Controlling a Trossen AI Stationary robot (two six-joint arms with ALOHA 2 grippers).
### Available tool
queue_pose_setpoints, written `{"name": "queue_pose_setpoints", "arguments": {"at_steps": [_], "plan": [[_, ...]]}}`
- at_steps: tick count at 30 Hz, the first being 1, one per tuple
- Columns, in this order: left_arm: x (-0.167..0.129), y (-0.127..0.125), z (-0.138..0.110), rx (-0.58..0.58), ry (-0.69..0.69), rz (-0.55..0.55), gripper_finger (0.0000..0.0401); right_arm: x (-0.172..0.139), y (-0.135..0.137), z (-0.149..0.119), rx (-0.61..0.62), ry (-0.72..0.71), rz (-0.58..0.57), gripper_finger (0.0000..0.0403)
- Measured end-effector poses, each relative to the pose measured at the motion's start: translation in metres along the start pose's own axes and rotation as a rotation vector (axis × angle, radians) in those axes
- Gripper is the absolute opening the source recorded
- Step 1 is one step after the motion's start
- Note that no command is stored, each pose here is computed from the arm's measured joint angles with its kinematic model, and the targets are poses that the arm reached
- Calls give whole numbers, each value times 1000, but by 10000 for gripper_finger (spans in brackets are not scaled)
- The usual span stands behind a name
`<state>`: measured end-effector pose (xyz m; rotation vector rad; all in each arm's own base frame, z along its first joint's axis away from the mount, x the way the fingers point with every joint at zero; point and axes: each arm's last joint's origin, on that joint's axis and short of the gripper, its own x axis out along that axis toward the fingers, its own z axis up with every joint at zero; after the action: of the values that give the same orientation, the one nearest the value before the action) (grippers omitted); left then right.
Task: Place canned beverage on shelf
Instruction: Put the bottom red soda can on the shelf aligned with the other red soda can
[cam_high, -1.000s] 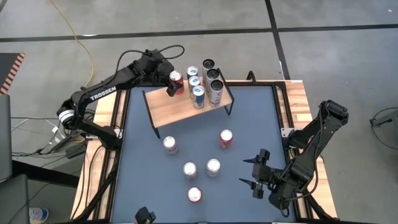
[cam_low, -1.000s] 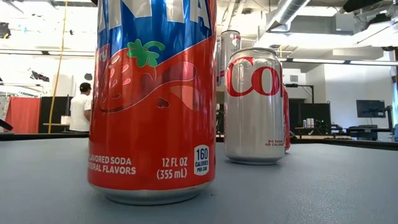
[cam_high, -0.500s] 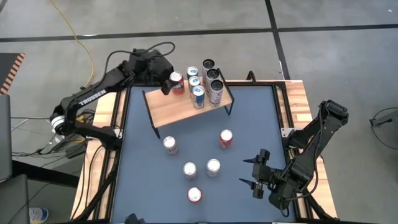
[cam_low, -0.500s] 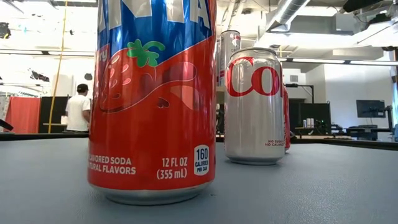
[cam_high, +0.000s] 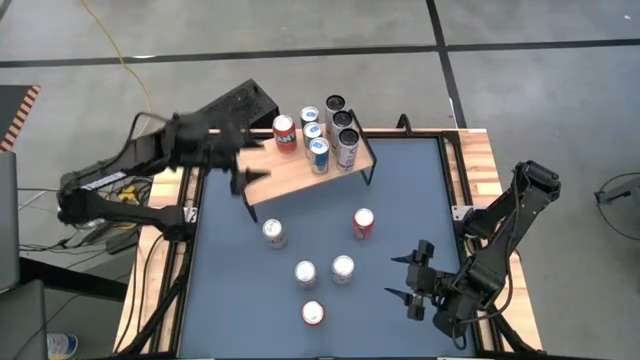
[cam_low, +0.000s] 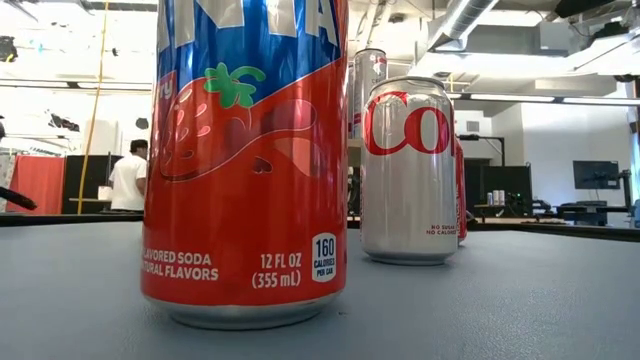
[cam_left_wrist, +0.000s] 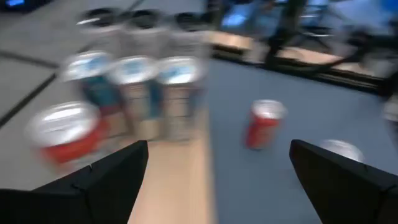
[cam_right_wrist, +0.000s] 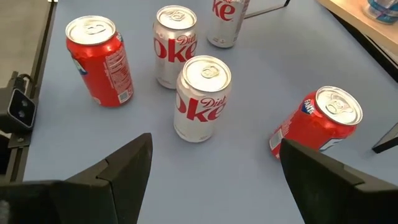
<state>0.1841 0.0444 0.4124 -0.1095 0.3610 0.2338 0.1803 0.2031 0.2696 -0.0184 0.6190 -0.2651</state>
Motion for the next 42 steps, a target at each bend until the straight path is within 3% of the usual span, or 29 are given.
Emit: {"name": "queue_pose_setpoints", "arguments": {"at_steps": [3,6,10,14,21,24,29,38,42], "plan": [[-1,-39,-3,54,1,-92,380,0,0,0,1,0,0,331],[5,-77,-8,120,-10,-99,380,0,0,1,7,-3,4,331],[19,-126,-17,115,-23,-198,380,-1,2,0,13,-9,17,331],[36,-185,-37,193,-30,-291,380,-4,4,-1,8,-11,28,331],[52,-254,-81,226,29,-257,380,-4,5,-2,5,6,42,331],[62,-271,-98,251,43,-217,380,-4,5,-2,8,13,50,331],[82,-285,-121,190,104,-200,380,-7,8,-2,19,8,75,331],[107,-301,-148,243,114,-186,380,-9,9,-4,13,7,82,331],[111,-302,-152,213,112,-166,380,-9,9,-4,14,15,88,331]]}}
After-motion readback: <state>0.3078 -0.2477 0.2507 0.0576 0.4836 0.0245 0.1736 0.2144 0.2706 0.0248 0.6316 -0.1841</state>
